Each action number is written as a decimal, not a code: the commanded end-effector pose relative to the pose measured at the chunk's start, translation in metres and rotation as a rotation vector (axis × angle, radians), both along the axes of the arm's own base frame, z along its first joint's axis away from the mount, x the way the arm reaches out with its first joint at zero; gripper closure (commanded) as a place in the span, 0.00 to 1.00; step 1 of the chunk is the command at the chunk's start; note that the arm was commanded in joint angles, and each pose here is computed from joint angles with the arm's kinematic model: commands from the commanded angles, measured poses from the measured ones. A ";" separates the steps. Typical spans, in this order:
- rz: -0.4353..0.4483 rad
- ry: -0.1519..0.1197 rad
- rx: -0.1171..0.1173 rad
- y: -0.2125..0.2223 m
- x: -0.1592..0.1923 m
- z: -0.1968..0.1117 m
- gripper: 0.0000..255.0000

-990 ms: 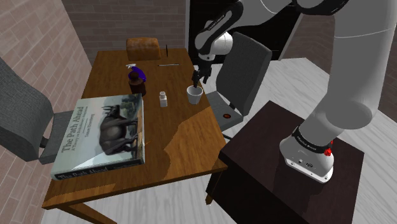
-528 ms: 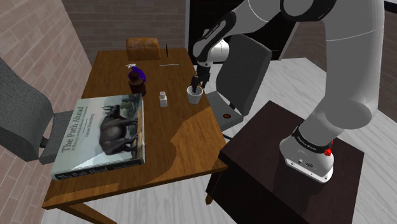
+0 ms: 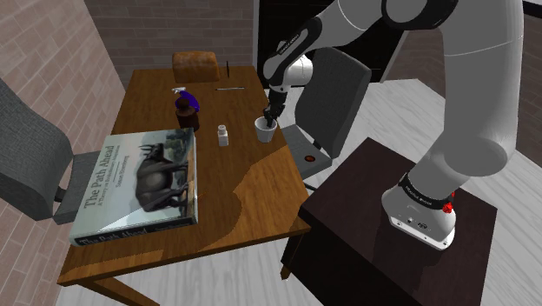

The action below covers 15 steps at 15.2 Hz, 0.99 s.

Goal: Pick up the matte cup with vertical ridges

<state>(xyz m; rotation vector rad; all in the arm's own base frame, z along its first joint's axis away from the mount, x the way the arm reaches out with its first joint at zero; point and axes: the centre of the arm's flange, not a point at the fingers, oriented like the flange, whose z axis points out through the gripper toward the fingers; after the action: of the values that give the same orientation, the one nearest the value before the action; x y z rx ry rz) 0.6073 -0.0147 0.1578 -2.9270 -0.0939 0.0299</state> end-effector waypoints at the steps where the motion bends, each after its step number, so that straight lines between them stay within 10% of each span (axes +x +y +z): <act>1: 0.000 0.001 0.000 0.000 0.000 -0.001 1.00; 15: 0.000 0.001 0.000 0.000 0.000 0.063 1.00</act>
<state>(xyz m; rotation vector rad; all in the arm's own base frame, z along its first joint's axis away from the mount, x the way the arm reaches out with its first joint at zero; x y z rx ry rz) 0.6069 -0.0145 0.2167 -2.9271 -0.0936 0.0305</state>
